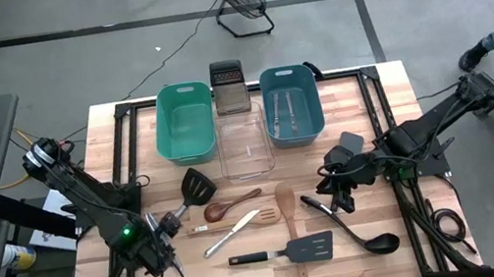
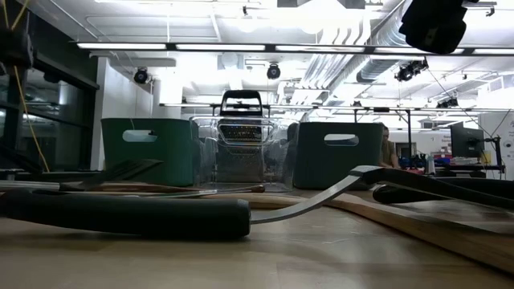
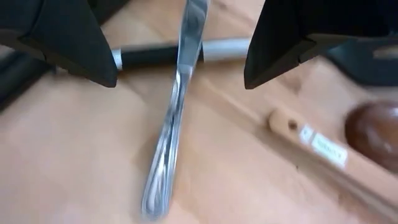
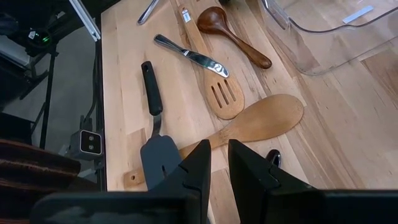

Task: Pick & Place Kitchen Items
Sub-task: Put the left table knife into the blue bin

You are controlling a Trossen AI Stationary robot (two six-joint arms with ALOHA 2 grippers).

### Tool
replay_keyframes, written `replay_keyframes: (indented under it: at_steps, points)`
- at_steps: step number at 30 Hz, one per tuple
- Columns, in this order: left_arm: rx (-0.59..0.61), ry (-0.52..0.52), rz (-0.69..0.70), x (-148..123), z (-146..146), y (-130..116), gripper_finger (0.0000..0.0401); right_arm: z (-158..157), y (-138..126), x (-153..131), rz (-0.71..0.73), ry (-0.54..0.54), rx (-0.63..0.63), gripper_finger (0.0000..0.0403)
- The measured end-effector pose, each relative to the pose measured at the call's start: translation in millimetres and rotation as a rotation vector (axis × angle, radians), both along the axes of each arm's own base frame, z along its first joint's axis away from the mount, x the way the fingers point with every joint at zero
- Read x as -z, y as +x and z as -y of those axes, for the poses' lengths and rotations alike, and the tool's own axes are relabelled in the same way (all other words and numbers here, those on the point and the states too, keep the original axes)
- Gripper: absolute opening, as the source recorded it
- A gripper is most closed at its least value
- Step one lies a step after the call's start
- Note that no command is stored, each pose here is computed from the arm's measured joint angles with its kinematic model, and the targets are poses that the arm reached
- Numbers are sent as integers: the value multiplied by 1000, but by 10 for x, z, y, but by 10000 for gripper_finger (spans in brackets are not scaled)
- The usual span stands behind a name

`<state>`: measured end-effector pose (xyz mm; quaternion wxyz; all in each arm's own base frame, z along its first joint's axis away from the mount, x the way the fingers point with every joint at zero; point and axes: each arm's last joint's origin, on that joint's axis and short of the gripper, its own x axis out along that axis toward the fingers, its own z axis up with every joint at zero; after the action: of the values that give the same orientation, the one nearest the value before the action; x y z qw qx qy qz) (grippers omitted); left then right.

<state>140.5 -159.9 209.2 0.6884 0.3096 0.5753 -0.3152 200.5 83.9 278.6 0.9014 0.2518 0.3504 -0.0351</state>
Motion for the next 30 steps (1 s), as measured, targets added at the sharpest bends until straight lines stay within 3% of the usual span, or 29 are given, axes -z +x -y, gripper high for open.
replay_keyframes:
  at_steps: [23, 30]
  points:
    - [-41, -111, 30, 67, 73, 48, 347, 0, 18, 17, -1, -19, 18, 48]
    - [-39, -61, -15, 300, -25, -38, 347, -35, 84, 105, -41, -32, 12, 48]
